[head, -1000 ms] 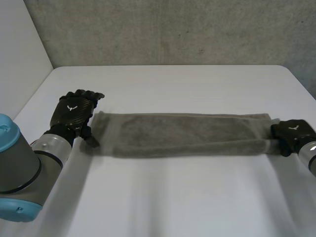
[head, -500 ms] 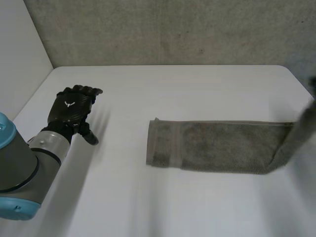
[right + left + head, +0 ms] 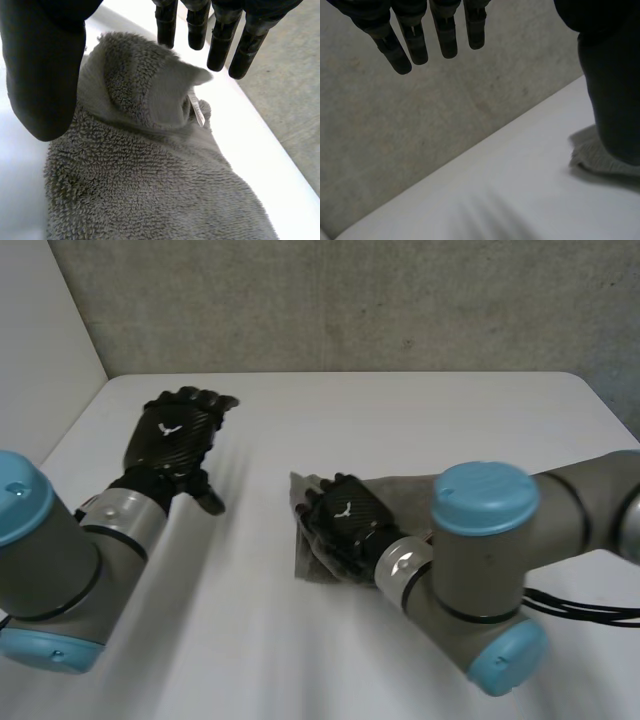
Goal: Fold the towel.
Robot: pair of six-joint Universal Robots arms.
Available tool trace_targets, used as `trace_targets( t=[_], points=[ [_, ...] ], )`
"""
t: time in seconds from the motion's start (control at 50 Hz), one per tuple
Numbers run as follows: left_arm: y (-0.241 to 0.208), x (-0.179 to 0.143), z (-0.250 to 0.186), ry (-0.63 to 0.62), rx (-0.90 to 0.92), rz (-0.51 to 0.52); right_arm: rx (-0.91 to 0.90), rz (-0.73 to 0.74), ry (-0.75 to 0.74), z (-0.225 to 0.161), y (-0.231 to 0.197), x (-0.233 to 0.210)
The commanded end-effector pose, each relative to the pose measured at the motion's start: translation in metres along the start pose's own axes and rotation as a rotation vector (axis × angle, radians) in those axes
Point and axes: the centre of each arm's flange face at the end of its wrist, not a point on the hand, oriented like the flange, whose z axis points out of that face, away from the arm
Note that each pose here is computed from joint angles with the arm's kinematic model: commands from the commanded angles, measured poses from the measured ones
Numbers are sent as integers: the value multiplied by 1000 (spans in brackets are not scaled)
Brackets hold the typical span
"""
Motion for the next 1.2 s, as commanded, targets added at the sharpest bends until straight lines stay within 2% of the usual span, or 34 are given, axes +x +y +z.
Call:
trace_targets(
  t=[0.02,0.1,0.2,0.3,0.42,0.52,0.58,0.72,0.88,0.92,0.94,0.98,1.04,1.08,1.1,1.14,1.18,1.2],
  points=[
    [-21,42,3,114,78,-1,46,143,105,-35,-17,44],
    [-25,66,4,174,99,-4,6,246,181,-58,2,71],
    [-16,117,7,293,98,-4,-106,303,247,-77,37,84],
    [3,140,16,307,66,7,-199,333,289,-87,71,91],
    [26,140,26,232,-2,17,-265,301,321,-92,95,99],
    [47,126,30,133,-79,92,-293,307,296,-82,111,94],
    [51,119,30,82,-101,129,-310,308,298,-75,119,94],
    [53,112,23,20,-133,139,-322,293,335,-67,123,101],
    [48,113,6,28,-156,146,-282,184,451,-60,103,126],
    [46,114,1,37,-163,146,-183,71,436,-50,66,120],
    [43,116,-4,47,-169,146,-182,70,435,-50,66,120],
    [40,117,-10,54,-179,139,-74,-28,367,-37,28,97],
    [37,113,-17,53,-199,107,-23,-73,322,-29,11,80],
    [32,110,-20,49,-199,85,51,-156,214,-13,-11,39],
    [26,105,-22,35,-195,67,52,-156,213,-13,-11,39],
    [22,99,-24,18,-194,56,117,-229,106,-3,-24,3],
    [19,86,-24,-24,-198,45,139,-258,51,-1,-25,-11],
    [19,69,-20,-92,-205,43,144,-274,7,2,-21,-20]
  ],
)
